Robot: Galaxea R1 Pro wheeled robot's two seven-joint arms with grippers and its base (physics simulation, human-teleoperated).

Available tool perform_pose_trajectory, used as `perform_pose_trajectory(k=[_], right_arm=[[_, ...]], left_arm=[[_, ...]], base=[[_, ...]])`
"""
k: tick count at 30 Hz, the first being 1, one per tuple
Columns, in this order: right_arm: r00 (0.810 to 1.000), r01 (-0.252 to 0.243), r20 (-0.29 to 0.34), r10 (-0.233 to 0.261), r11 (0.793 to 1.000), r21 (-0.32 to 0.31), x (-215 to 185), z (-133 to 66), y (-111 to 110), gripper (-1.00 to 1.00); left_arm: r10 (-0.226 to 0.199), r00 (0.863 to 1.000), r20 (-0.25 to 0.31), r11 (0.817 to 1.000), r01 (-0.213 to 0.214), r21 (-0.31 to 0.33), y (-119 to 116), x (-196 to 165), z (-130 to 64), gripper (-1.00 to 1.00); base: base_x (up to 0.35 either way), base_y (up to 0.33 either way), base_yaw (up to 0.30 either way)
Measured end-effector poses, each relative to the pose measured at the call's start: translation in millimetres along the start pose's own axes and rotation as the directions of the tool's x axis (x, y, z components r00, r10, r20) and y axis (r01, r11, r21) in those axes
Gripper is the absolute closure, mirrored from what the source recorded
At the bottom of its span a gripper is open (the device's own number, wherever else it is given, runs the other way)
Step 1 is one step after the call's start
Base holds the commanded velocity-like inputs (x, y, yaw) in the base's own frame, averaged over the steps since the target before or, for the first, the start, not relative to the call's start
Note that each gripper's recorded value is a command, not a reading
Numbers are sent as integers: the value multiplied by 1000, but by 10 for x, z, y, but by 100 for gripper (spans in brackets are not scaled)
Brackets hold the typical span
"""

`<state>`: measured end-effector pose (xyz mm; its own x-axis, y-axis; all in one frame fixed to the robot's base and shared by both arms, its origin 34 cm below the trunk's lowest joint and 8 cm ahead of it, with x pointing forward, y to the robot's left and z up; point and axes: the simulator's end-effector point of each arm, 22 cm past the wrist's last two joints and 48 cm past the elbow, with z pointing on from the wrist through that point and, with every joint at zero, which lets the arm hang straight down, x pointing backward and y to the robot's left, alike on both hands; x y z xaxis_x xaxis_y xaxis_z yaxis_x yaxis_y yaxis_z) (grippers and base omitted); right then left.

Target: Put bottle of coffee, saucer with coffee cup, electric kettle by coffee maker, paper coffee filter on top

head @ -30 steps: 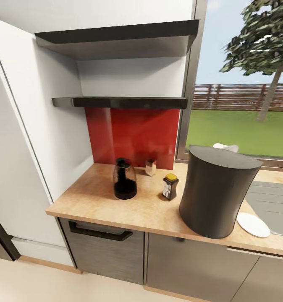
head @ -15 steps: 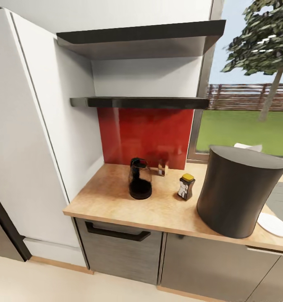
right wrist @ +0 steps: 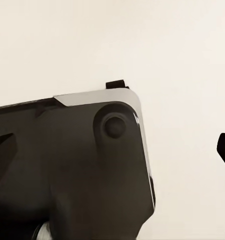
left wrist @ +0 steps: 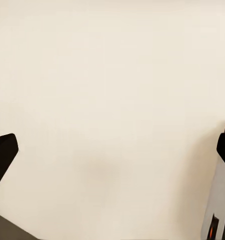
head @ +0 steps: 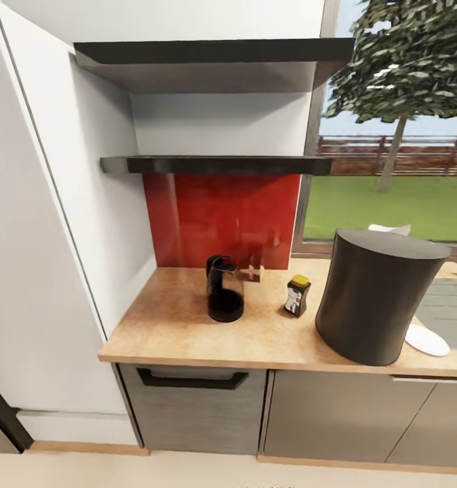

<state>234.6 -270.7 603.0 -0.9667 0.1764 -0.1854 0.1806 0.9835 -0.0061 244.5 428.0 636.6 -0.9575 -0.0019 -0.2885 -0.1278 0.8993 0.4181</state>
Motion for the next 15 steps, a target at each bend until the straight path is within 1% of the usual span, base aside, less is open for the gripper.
perform_pose_trajectory(k=[15], right_arm=[[1000, -6, -19, 6, 1000, 6, 76, 7, -18, -100]], left_arm=[[15, 1000, -14, 1000, -15, 3, -8, 71, 1, -100]], base=[[77, 335, -185]])
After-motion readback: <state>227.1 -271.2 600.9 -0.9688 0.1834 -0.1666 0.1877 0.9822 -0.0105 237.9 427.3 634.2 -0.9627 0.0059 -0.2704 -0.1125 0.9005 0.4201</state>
